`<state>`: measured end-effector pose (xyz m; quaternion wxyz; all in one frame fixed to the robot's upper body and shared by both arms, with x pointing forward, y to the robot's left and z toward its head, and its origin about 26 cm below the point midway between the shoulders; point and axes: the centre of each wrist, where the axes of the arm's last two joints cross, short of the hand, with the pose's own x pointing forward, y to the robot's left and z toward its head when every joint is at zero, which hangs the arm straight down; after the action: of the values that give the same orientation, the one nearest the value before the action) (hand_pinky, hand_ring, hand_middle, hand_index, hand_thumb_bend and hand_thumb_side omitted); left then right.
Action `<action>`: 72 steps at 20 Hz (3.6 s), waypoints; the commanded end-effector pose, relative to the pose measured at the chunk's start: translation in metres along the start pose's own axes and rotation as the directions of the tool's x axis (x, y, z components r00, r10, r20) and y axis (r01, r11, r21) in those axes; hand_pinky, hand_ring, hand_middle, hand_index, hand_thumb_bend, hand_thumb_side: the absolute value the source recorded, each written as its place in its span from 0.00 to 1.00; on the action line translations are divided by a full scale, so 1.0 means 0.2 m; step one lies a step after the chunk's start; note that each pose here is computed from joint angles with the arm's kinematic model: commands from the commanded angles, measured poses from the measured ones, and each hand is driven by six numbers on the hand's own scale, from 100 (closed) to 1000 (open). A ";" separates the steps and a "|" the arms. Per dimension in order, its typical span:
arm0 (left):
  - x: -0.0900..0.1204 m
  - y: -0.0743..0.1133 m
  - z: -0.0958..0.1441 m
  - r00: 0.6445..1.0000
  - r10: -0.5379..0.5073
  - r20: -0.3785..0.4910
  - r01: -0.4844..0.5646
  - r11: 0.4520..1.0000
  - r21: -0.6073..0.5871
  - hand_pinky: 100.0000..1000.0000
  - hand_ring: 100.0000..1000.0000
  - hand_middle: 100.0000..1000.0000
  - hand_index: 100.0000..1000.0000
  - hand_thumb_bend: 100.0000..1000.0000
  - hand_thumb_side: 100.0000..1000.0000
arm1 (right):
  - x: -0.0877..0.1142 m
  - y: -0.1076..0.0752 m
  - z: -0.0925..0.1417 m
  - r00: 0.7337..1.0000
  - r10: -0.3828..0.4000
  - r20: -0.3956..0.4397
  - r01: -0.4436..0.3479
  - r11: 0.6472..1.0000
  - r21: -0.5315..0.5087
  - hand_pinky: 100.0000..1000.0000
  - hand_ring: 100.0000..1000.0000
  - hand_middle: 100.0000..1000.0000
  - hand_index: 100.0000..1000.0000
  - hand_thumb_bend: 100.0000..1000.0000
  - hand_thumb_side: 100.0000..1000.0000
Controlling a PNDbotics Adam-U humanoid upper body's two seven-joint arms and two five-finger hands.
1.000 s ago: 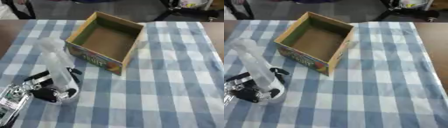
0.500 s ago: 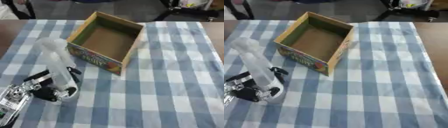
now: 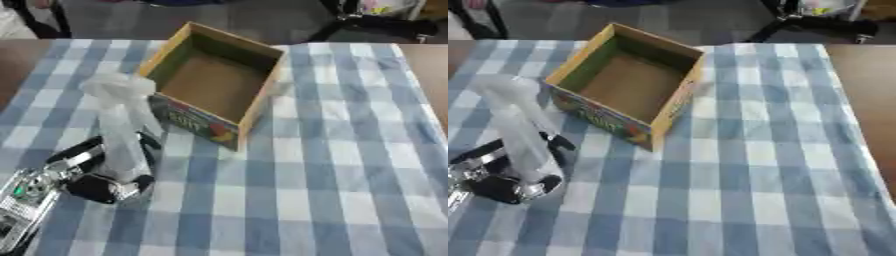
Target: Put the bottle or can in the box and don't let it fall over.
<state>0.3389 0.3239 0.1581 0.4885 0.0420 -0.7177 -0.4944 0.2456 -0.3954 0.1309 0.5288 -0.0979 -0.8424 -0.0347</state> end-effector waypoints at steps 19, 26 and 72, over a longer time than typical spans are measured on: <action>0.29 0.22 -0.05 0.978 -0.043 0.205 0.012 0.989 0.150 1.00 0.59 0.76 0.15 0.00 0.34 | 0.04 -0.03 -0.01 1.000 0.019 0.014 -0.019 1.000 0.003 0.83 0.99 1.00 1.00 0.00 0.69; 0.42 0.39 -0.09 0.964 -0.026 0.264 -0.030 0.978 0.207 1.00 0.59 0.76 0.15 0.00 0.36 | 0.04 -0.03 -0.02 1.000 0.025 0.013 -0.025 1.000 0.012 0.83 0.99 1.00 1.00 0.00 0.69; 0.23 0.71 -0.41 0.972 -0.192 0.137 0.135 0.929 0.345 1.00 0.79 0.97 0.99 0.35 0.40 | 0.04 0.02 -0.06 1.000 0.007 0.013 -0.008 0.999 0.052 0.83 0.98 1.00 1.00 0.00 0.71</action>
<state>0.4397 0.3056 0.2831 0.3819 0.1201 -0.8235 -0.4020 0.2547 -0.3888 0.1359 0.5312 -0.0801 -0.8433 -0.0154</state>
